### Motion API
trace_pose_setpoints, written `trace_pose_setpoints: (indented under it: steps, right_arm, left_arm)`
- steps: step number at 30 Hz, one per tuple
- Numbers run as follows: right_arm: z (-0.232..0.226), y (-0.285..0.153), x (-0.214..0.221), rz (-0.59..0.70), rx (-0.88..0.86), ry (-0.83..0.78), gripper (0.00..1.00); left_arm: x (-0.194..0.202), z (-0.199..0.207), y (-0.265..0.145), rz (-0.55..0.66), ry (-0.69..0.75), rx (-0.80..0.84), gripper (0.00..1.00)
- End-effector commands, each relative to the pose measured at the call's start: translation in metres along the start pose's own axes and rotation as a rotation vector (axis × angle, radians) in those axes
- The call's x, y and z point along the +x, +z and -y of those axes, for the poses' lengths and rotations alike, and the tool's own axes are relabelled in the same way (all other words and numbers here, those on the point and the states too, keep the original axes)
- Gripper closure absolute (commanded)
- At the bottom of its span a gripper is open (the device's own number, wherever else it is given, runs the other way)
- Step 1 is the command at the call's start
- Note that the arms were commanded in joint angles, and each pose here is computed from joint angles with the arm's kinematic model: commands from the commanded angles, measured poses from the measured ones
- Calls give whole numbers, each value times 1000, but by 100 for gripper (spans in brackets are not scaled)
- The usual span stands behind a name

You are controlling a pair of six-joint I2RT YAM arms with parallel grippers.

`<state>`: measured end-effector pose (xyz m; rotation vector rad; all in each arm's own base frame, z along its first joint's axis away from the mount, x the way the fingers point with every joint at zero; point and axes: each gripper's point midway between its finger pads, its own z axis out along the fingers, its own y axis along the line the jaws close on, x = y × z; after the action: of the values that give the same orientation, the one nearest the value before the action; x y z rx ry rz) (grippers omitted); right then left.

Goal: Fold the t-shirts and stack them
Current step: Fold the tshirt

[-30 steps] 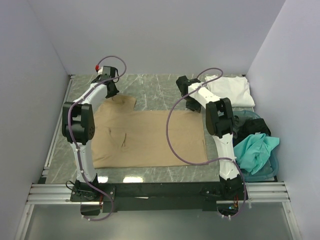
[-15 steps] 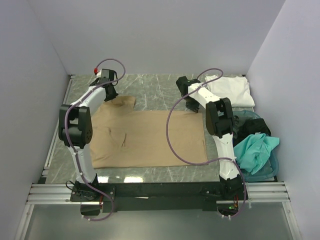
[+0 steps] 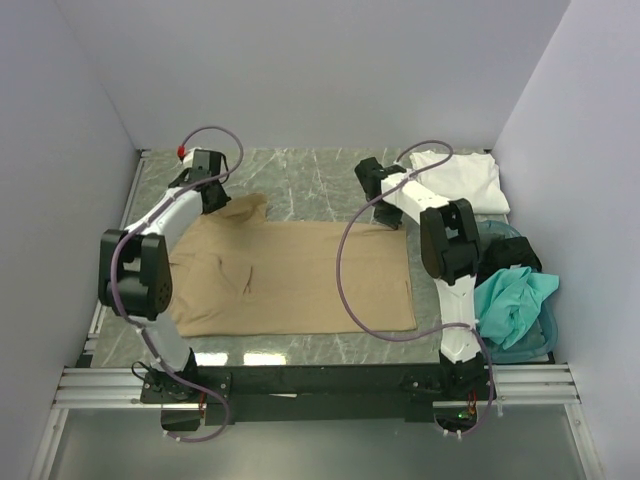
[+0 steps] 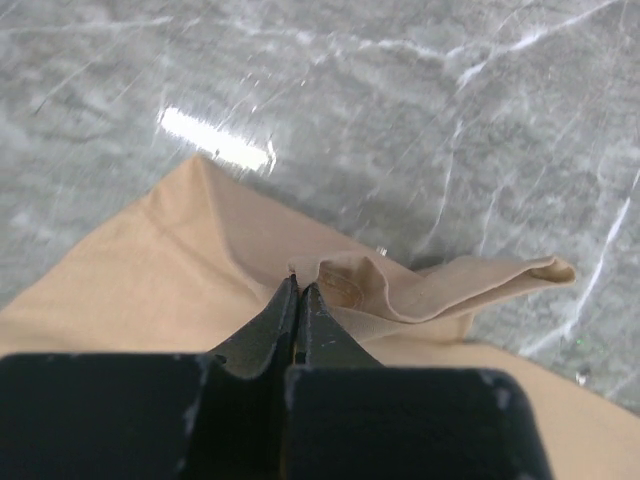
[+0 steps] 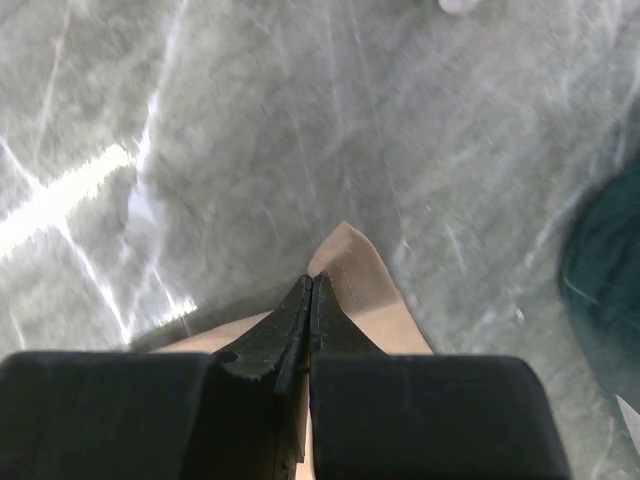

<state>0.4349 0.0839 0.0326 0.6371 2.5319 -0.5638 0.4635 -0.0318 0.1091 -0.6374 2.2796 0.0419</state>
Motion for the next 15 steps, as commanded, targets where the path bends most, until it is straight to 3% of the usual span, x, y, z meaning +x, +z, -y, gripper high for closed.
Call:
trace_pose_setpoints:
  steps: [1,15]
  right_arm:
    - [4,-35,-25,106,-52,65,100]
    - [38,-60,0,138,-73,85,100]
  left_arm:
    - [-20,1,-29,89,-59,41,100]
    - [4,-32,-80,133,-167,70,100]
